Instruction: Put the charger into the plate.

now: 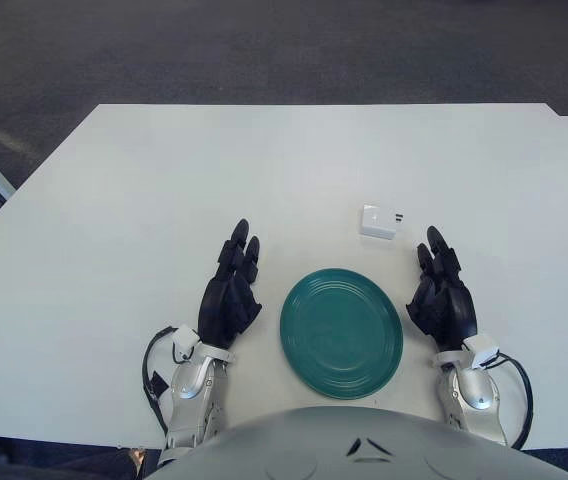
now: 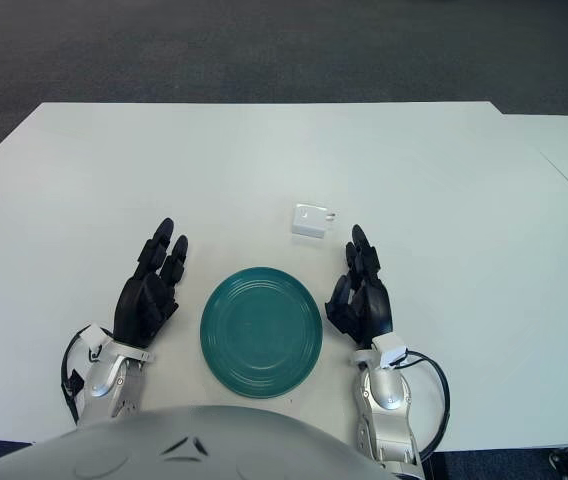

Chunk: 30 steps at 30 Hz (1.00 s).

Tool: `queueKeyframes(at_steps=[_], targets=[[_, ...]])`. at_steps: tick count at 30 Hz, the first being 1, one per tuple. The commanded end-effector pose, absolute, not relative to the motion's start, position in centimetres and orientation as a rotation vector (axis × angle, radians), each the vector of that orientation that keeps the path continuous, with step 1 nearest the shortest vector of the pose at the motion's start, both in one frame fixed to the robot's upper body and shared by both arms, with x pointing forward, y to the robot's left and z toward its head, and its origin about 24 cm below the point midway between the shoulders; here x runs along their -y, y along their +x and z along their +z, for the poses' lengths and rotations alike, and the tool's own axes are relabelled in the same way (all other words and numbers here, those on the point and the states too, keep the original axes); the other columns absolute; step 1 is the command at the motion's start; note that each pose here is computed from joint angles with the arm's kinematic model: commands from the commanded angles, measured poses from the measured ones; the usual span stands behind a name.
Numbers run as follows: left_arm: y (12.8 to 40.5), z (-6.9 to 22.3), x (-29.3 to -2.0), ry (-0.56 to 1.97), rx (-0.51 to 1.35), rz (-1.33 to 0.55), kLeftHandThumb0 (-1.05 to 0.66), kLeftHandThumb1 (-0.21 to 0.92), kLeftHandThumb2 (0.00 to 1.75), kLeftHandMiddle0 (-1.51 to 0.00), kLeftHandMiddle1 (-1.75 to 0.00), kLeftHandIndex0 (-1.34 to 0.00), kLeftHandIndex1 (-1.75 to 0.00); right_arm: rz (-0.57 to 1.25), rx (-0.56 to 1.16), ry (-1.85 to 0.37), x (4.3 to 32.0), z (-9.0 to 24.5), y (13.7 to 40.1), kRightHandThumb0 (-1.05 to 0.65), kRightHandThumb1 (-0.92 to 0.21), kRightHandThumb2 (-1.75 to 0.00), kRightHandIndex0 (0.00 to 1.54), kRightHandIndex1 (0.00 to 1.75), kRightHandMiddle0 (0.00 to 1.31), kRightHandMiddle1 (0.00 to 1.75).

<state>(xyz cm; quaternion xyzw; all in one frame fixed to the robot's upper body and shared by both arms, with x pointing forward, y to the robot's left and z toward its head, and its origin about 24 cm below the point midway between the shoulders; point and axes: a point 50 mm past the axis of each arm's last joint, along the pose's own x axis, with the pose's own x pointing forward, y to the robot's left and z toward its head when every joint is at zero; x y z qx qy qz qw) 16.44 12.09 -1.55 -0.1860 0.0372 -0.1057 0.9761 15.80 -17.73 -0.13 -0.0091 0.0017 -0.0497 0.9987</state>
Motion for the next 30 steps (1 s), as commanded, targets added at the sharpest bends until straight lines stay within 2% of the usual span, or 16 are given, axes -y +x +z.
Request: queueKeyframes(at_steps=[1, 30], targets=[[14.91, -3.82, -11.95, -0.401, -0.213, -0.174, -1.05, 0.92, 0.92, -0.11, 0.0, 0.0, -0.18, -0.113, -0.14, -0.02, 18.12, -2.07, 14.48, -0.78, -0.92, -1.0, 0.01, 0.0, 0.0, 0.11], [14.98, -4.32, -11.58, -0.436, -0.249, -0.138, -1.05, 0.92, 0.92, -0.08, 0.0, 0.0, -0.14, -0.131, -0.142, -0.033, 19.07, -1.25, 15.25, -0.81, -0.92, -0.98, 0.03, 0.01, 0.0, 0.1]])
